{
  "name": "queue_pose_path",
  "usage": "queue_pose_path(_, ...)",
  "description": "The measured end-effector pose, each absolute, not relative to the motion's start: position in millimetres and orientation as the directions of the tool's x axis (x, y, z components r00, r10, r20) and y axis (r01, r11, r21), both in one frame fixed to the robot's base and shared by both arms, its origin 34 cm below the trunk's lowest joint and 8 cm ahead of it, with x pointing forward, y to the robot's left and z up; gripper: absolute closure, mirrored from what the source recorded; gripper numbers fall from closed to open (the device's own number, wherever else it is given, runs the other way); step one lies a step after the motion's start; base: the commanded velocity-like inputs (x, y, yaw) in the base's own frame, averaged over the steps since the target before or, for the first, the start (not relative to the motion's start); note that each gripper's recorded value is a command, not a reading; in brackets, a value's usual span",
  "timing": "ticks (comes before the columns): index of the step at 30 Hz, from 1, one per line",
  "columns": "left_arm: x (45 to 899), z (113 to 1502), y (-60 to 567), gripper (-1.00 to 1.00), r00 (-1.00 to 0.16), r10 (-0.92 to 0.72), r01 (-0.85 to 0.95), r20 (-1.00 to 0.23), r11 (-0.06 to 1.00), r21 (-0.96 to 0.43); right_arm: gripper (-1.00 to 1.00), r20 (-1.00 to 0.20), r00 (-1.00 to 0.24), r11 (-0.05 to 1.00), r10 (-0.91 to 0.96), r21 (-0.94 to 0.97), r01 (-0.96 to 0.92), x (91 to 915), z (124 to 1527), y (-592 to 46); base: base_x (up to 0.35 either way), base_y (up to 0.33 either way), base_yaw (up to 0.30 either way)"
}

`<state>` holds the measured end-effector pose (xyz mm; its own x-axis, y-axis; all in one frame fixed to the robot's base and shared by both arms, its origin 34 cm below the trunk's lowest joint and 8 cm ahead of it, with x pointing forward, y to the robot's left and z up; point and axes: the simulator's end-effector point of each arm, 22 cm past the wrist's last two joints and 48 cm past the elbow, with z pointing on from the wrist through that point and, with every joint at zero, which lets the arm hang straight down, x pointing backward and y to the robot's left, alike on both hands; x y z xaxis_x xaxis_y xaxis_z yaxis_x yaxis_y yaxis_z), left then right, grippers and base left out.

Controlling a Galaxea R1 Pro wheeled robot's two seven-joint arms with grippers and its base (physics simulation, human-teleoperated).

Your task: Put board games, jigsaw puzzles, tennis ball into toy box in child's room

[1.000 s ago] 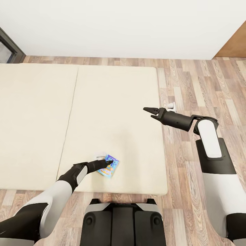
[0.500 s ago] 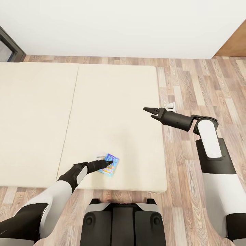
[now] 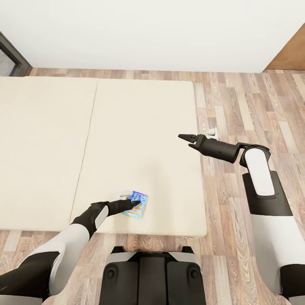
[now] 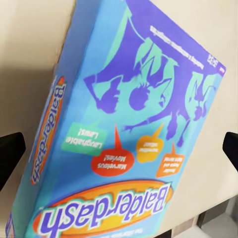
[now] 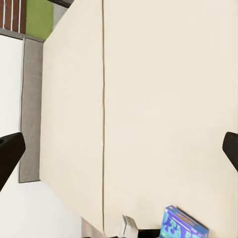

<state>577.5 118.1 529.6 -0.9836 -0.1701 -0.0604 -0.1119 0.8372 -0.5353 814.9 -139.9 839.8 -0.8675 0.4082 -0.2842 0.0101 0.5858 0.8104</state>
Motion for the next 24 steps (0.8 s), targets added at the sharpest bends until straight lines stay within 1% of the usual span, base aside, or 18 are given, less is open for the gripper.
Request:
queue_pose_path(9,577.7,529.7,117.9,-1.0,-0.983,-0.171,-0.112,-0.062,0.837,-0.536,-1.0,-0.284,-0.868,0.587,0.407,0.81,0.011,814.7,839.5,-140.4,0.0,-0.017,0.0)
queue_pose_path(16,577.5,529.7,117.8,-1.0,-0.983,-0.171,-0.111,-0.062,0.836,-0.537,-1.0,-0.284,-0.868,0.586,0.408,0.81,0.01,814.8,839.8,-140.4,0.0,-0.092,0.0)
queue_pose_path(24,578.5,530.4,117.7,-1.0,-0.983,-0.172,-0.111,-0.064,0.836,-0.538,-1.0,-0.285,-0.867,0.586,0.408,0.81,0.009,815.0,840.7,-140.4,-0.002,-0.018,0.0)
